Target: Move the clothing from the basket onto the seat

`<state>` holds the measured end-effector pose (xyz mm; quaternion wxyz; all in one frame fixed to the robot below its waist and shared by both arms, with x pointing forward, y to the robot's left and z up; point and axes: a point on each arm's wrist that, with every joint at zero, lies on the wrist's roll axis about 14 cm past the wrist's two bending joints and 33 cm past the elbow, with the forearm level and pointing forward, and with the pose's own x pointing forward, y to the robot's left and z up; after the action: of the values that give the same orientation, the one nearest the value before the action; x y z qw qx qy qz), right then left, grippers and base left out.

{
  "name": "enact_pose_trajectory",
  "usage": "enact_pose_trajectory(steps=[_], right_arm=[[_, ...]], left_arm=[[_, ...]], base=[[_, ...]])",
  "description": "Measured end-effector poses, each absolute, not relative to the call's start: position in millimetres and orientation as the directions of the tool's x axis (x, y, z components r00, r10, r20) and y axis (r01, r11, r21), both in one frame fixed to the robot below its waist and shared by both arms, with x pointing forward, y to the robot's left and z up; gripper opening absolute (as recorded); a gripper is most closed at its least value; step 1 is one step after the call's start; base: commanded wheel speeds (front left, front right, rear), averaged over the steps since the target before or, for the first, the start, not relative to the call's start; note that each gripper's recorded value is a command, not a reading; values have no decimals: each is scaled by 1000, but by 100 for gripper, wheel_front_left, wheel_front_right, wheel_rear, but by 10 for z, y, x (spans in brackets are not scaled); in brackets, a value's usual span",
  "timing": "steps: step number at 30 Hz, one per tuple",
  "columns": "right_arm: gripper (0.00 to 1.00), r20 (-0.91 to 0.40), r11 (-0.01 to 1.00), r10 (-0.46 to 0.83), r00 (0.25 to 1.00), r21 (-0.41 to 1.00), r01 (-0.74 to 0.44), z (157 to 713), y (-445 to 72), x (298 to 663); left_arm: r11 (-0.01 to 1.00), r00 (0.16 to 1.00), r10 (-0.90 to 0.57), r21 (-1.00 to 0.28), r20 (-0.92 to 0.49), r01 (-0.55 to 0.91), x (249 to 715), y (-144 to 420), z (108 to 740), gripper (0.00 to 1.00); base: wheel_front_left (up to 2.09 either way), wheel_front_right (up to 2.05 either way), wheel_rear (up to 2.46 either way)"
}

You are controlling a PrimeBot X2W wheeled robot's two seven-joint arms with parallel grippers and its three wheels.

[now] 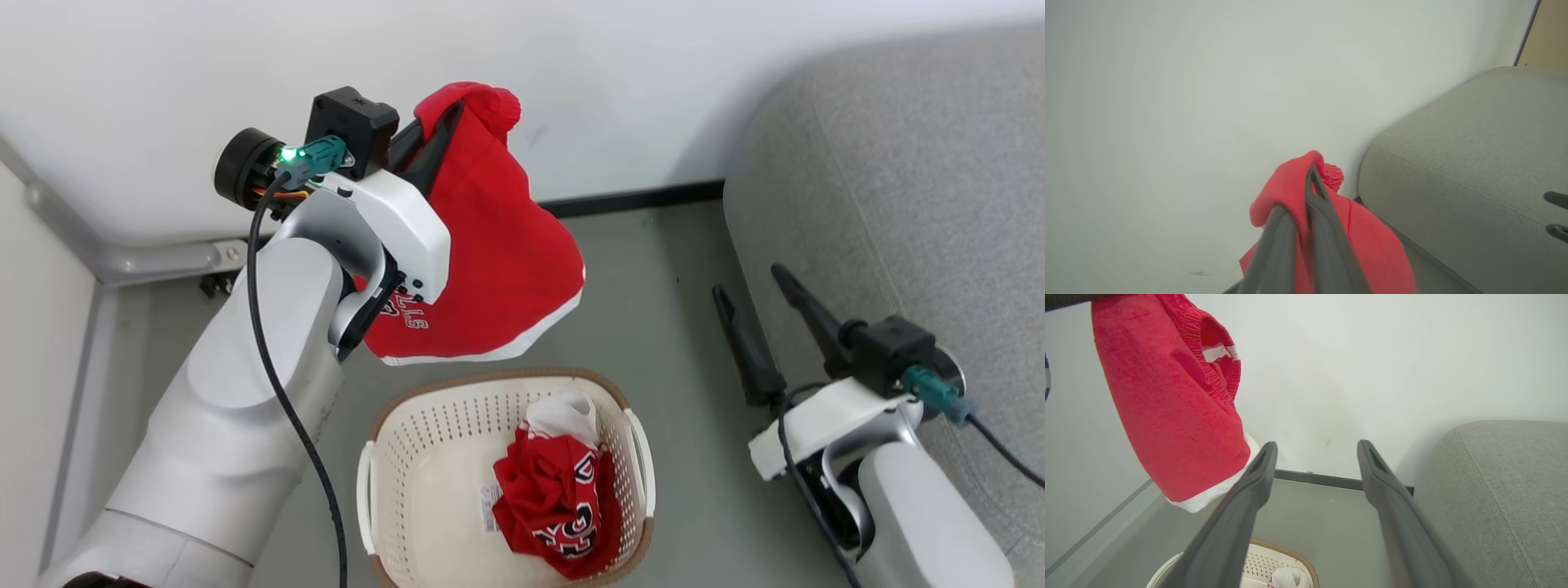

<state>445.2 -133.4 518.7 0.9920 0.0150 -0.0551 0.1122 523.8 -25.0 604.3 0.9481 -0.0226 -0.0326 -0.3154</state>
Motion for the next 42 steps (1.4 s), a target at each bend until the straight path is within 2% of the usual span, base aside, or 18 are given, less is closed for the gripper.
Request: enact_pose_trajectory(steps=[13,27,42], right_arm=[[100,96,939,343,935,-2,-344,5230,-981,4119],[100,112,883,462,880,42,-468,5330,-525,3907],[100,65,786,594,802,168,-595,5211,9,3703]], left_arm=[[781,773,-621,29,127,623,4834,-284,6619,0],[780,769,-625,61,135,623,4518,-226,6864,0],[776,767,-630,63,122,628,4256,-139,6953,0]], base=[[0,0,0],[0,0,0],[0,0,0]])
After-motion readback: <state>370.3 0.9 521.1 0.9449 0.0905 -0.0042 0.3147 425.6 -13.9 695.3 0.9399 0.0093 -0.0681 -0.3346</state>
